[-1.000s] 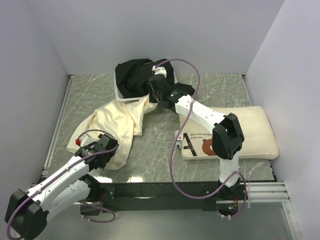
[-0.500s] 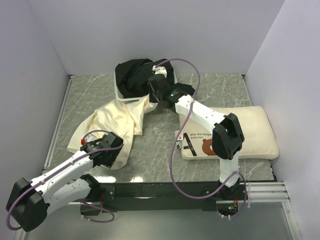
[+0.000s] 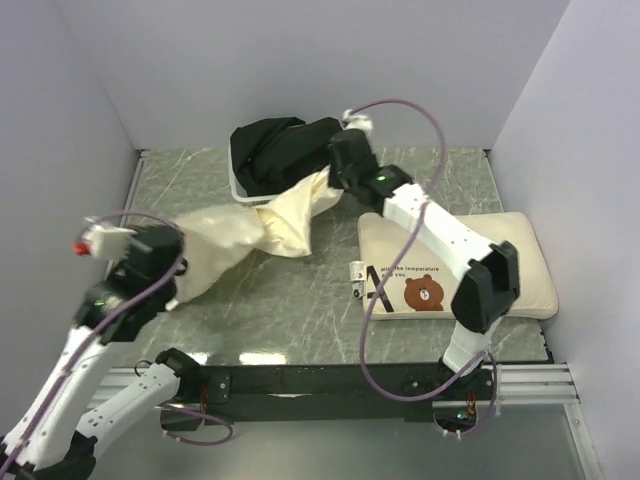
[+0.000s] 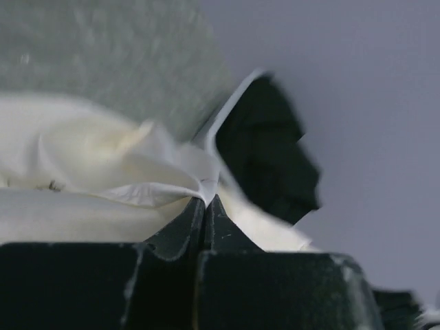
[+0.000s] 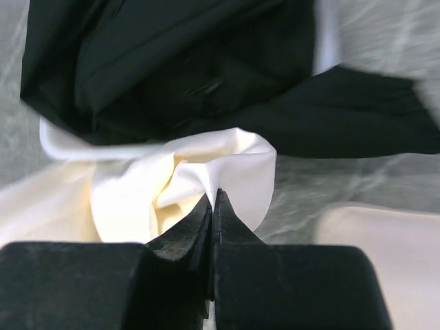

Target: Put the pillow into the pillowcase

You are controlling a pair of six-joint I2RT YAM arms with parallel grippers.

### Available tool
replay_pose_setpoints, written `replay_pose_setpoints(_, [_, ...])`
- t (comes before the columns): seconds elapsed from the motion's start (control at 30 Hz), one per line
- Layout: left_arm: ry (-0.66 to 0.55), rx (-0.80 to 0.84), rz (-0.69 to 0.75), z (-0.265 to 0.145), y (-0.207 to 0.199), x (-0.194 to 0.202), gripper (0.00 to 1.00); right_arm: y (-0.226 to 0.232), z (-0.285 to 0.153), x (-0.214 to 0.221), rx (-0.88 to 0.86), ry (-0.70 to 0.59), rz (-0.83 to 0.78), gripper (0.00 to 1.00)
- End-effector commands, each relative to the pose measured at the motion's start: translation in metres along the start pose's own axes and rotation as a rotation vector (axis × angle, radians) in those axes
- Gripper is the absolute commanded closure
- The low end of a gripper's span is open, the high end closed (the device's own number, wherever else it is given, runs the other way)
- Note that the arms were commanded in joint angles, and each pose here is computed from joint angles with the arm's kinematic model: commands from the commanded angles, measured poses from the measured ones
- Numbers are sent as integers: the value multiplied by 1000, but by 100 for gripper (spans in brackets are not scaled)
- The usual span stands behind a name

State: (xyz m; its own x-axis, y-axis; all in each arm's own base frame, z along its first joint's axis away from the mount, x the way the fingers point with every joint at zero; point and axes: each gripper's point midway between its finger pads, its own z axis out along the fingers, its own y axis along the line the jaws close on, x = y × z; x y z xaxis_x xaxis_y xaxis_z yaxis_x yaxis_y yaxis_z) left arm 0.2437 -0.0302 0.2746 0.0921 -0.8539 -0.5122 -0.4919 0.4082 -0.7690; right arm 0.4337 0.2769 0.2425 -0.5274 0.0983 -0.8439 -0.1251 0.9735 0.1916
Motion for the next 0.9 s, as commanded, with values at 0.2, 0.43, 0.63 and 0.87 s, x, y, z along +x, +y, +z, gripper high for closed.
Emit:
replay_pose_setpoints(0.2, [-509,188,-27,-98,-122,-202,99,-95,-101,-100,94,-244,214,100])
replay_pose_setpoints(0.43, [-582,232,-6,-125,-138,-237,99,-113,-127,-110,52,-280,248,98])
replay_pose_setpoints(0.63, [-496,338,126,-117,-188,-216,99,-8,-108,-67,-170,-162,82,97])
replay_pose_setpoints(0.87, [-127,682,357,-111,-265,-116,99,63,-79,-28,-328,-17,-36,54])
